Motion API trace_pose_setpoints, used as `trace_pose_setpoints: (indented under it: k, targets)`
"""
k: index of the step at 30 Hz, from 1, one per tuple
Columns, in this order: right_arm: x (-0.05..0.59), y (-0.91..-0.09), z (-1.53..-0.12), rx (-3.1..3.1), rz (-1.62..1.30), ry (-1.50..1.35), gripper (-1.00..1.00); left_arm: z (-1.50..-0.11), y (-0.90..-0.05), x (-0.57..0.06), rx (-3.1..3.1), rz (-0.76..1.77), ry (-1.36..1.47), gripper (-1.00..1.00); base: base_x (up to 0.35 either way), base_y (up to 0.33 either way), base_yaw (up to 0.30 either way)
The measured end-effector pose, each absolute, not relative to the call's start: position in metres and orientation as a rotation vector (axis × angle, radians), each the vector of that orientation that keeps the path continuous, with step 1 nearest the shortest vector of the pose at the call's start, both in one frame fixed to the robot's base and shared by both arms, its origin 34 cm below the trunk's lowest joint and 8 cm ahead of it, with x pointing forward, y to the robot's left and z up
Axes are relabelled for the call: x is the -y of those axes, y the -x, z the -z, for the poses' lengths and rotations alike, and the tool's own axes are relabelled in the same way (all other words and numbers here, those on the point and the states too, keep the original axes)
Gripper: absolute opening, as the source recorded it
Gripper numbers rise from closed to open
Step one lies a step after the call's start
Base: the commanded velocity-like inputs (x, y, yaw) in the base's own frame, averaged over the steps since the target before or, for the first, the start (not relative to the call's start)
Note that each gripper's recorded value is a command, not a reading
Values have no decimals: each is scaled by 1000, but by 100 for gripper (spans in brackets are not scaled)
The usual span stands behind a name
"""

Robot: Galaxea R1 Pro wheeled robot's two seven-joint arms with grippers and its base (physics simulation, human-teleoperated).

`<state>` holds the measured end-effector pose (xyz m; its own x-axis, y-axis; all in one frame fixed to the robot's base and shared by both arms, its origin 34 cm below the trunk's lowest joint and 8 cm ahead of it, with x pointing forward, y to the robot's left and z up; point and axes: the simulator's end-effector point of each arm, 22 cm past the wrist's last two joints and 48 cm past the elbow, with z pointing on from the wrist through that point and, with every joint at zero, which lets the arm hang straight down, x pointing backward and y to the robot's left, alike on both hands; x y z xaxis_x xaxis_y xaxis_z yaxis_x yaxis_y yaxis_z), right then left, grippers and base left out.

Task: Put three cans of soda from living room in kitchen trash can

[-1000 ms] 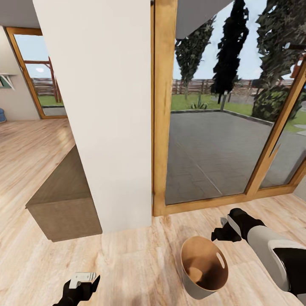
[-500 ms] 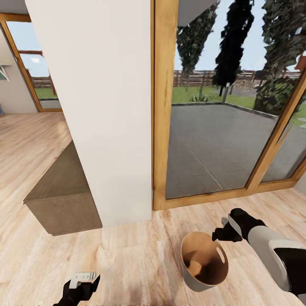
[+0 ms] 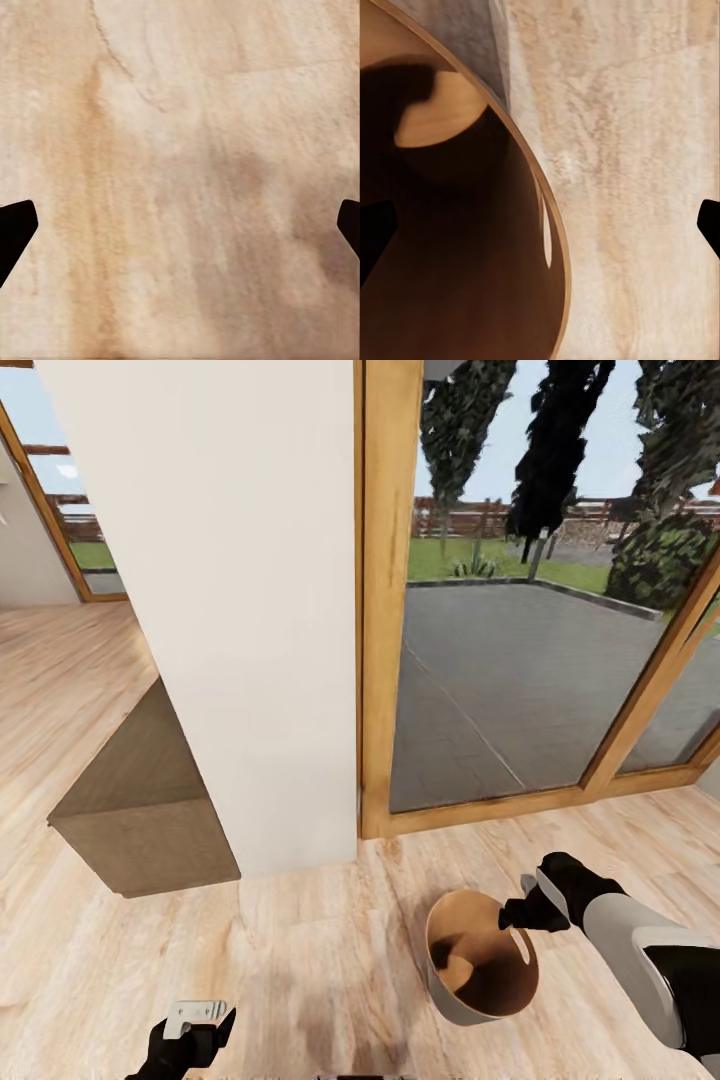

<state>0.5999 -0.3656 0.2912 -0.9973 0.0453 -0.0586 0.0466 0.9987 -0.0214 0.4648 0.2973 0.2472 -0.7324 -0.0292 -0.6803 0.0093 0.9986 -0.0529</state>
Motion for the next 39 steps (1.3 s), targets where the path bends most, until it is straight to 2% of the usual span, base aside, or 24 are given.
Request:
trace_pose_setpoints:
  k: [39]
  targets:
    - [365, -583, -253, -3154, 38, -70, 100, -220, -446, -297, -2460, 68, 16, 100, 0, 0, 0]
